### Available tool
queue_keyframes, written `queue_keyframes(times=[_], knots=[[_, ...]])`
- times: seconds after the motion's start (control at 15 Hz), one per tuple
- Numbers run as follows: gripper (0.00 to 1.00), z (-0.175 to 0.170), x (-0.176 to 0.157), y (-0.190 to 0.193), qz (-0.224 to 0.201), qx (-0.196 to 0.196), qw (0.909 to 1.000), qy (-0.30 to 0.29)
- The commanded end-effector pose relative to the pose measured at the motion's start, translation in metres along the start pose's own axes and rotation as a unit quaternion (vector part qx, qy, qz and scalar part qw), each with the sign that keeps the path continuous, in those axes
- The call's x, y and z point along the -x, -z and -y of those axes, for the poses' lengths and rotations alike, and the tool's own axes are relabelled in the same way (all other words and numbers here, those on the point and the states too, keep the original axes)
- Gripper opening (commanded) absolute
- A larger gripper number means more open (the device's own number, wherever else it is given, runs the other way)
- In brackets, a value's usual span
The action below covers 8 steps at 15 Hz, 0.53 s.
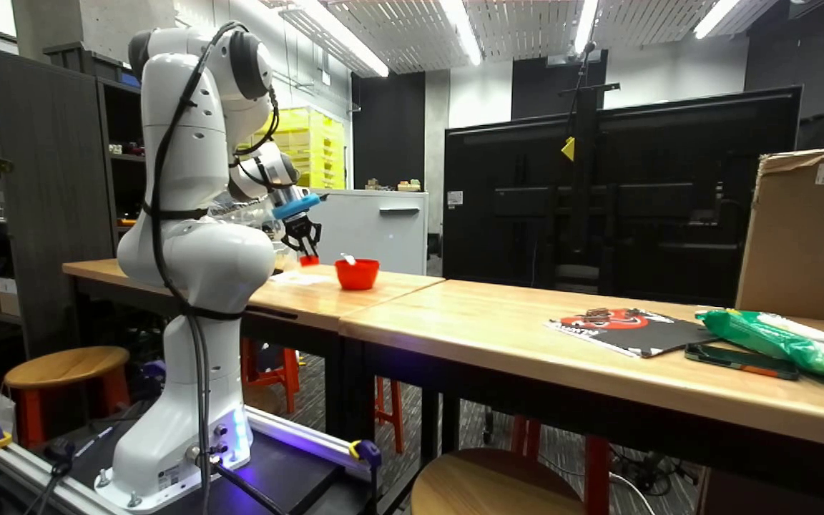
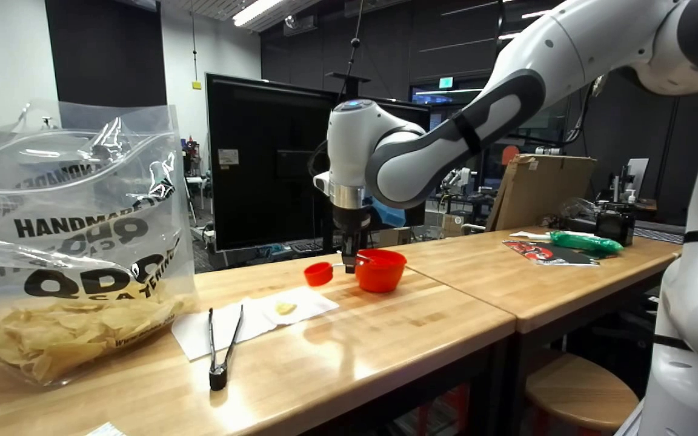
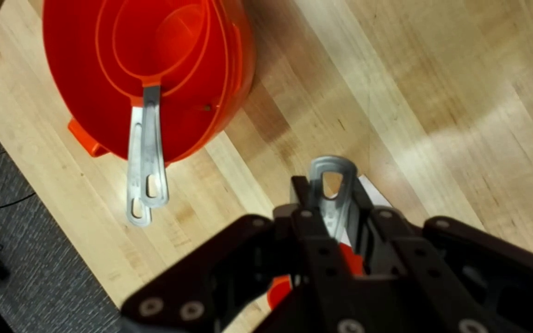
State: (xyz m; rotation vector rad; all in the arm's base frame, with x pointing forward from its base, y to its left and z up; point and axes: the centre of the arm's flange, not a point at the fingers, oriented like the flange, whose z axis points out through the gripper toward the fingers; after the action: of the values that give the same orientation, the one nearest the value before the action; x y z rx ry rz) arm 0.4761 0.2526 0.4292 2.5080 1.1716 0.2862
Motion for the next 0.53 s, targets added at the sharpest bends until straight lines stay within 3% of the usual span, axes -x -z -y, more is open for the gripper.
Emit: queue_keyframes(times=[0.0, 0.47], knots=[[0.05, 0.002, 0.001, -0.005, 0.004, -0.001, 1.0, -0.003], [0.05, 0.007, -0.001, -0.016, 0.011, -0.012, 0.9999, -0.002]])
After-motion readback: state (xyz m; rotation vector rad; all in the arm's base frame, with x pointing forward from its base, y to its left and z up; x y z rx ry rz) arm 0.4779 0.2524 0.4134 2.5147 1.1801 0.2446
